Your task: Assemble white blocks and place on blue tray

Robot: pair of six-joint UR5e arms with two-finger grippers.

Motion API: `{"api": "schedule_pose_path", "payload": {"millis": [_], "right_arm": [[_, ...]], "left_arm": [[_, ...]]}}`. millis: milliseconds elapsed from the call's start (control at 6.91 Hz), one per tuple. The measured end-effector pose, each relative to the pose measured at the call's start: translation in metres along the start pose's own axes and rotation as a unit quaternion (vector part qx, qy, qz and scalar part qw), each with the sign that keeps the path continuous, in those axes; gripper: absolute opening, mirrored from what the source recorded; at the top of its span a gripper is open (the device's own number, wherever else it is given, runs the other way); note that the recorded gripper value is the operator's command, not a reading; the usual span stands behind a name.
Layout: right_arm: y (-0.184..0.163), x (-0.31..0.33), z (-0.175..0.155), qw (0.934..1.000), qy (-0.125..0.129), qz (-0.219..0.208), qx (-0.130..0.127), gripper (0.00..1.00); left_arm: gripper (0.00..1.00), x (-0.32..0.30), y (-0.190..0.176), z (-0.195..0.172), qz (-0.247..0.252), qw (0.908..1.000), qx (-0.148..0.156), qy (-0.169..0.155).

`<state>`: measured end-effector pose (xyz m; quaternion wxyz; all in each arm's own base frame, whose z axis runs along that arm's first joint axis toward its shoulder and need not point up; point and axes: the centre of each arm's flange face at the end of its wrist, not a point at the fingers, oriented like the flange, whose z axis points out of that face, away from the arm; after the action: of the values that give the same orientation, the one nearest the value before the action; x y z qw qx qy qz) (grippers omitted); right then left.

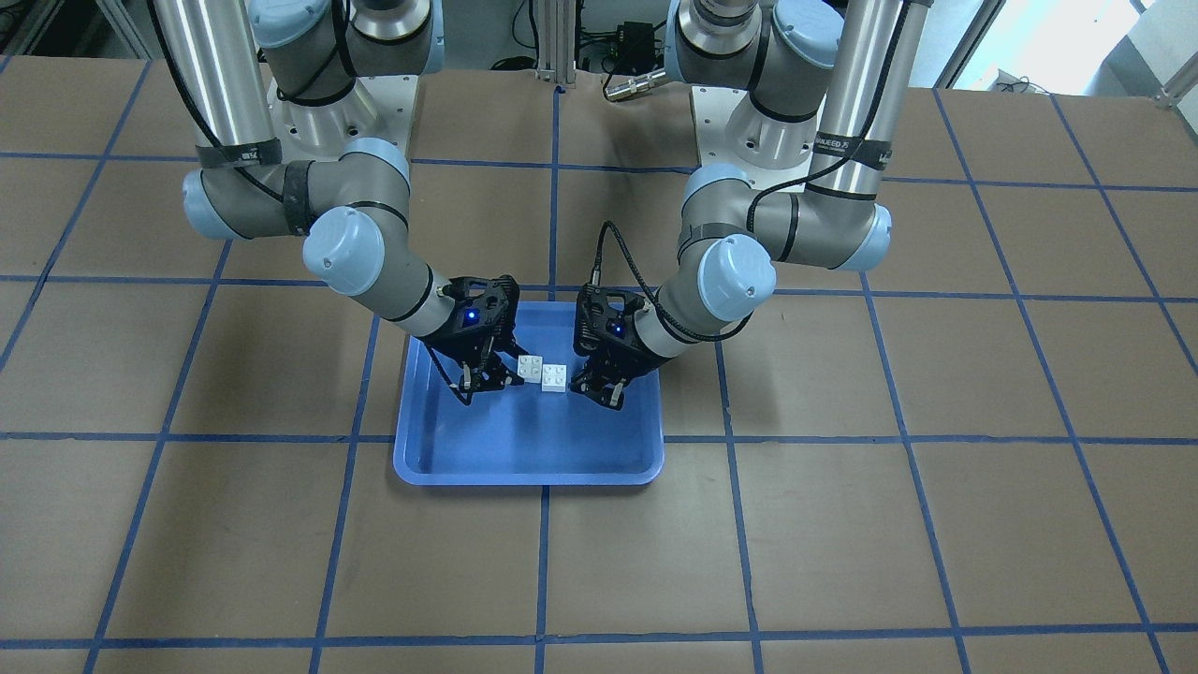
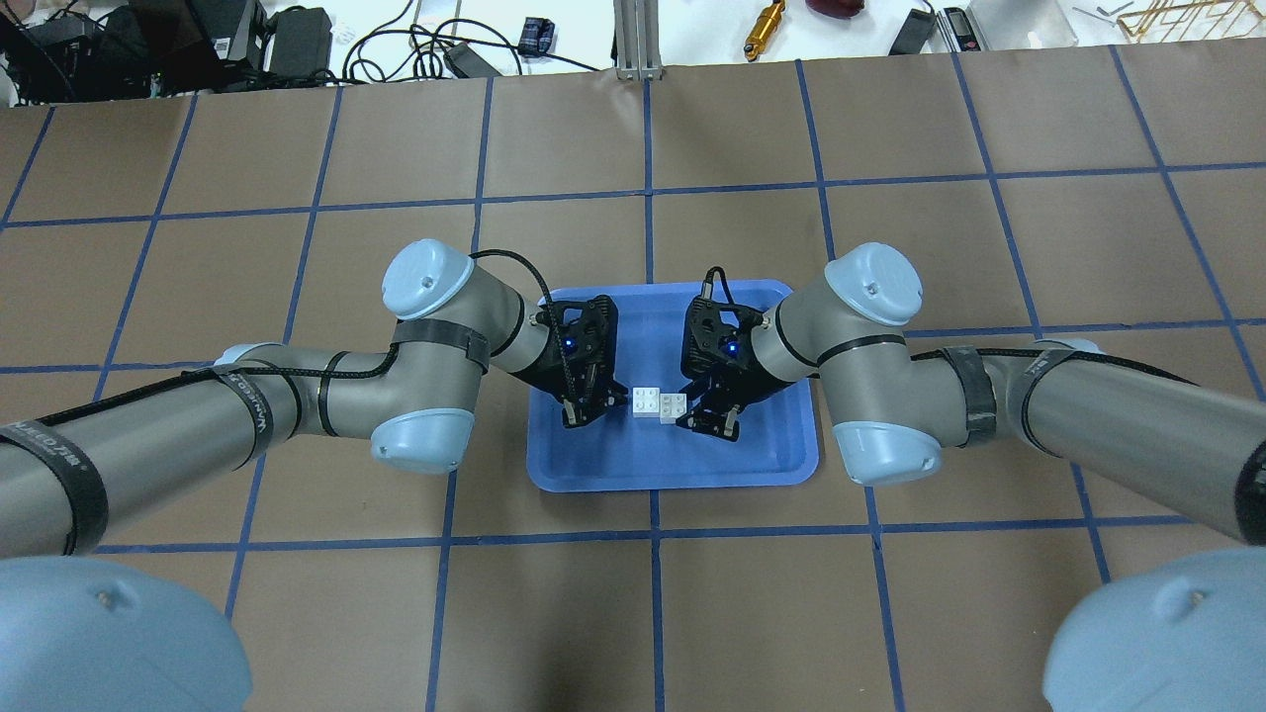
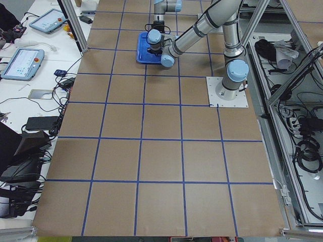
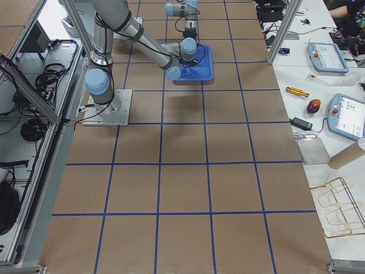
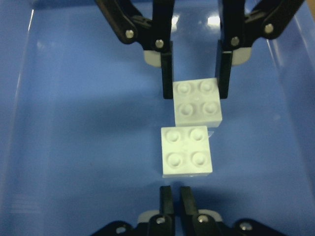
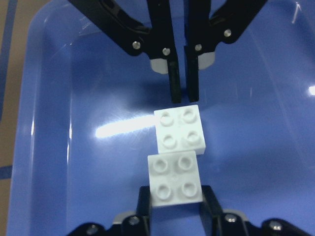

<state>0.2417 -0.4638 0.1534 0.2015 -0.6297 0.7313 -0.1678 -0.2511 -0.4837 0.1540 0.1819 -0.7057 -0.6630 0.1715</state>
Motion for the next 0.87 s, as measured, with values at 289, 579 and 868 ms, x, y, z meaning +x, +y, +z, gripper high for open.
{"api": "schedule_pose_path", "payload": {"millis": [289, 579, 868], "right_arm": [[-0.0001, 0.0043, 0.0017, 0.9999, 0.006, 0.009, 0.000, 0.57], [0.0005, 0.0068, 0.0013, 0.9998, 0.009, 0.017, -0.002, 0.79], [-0.0011, 0.0065, -0.0011, 0.9993, 0.011, 0.036, 0.000, 0.81]], "left_arm": [[0.19, -0.0001, 0.0000, 0.0001, 0.001, 1.0000, 0.001, 0.000], [0.44, -0.0001, -0.0001, -0.0001, 0.001, 1.0000, 0.001, -0.001], [0.41, -0.0005, -0.0005, -0.0007, 0.000, 1.0000, 0.001, -0.002]]}}
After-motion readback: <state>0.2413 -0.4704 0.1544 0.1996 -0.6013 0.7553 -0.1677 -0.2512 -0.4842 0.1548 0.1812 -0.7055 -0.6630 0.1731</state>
